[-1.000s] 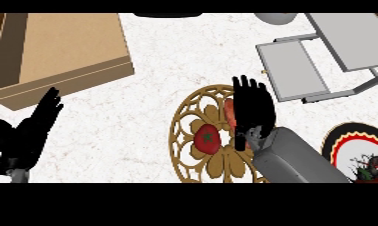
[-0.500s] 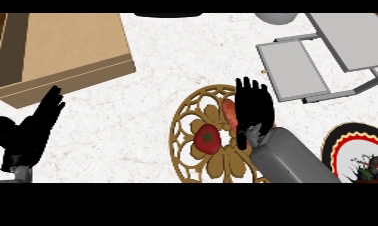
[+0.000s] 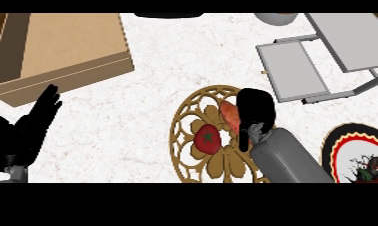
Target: Pick the sweet potato from the placemat and place it in the tiered shelf
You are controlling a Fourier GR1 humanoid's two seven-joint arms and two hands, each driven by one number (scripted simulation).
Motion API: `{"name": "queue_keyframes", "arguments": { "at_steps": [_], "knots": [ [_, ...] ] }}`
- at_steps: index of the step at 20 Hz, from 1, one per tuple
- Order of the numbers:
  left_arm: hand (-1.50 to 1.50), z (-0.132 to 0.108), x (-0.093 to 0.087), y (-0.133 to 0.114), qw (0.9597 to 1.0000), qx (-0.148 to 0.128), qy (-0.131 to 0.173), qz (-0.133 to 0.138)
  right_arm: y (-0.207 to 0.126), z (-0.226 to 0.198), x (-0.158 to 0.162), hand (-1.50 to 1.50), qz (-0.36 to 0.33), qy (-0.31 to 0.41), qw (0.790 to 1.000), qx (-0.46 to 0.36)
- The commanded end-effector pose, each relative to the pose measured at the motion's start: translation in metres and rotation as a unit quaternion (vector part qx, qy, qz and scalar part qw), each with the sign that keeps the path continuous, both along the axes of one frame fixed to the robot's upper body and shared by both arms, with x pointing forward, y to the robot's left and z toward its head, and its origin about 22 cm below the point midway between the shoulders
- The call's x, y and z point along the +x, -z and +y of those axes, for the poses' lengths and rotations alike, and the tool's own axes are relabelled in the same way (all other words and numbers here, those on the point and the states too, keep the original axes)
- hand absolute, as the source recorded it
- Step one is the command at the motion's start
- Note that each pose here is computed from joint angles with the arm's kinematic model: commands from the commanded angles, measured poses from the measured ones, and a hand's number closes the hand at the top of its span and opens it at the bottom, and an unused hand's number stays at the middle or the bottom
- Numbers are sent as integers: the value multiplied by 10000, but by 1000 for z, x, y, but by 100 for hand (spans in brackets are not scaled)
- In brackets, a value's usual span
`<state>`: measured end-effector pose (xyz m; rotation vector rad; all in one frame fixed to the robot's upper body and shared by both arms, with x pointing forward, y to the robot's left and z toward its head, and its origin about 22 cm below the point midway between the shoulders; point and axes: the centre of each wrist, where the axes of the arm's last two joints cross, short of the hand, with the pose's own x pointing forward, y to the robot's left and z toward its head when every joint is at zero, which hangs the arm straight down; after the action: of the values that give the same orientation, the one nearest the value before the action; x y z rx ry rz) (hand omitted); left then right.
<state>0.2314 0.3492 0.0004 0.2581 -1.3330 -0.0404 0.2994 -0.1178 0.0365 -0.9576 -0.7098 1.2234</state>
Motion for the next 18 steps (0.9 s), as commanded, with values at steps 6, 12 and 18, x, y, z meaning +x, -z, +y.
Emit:
{"name": "queue_keyframes", "arguments": {
  "at_steps": [6,12,18],
  "knots": [
    [0,-5,7,13,10000,41,-29,17,17,12,-8,150,-214,-208,9986,-432],
    [0,-20,14,0,10000,-21,-15,71,-16,15,-11,150,-939,-343,9943,-378],
    [0,-7,6,-3,9999,-49,113,-61,-56,-14,57,150,-1585,2897,9439,-88]
  ]
}}
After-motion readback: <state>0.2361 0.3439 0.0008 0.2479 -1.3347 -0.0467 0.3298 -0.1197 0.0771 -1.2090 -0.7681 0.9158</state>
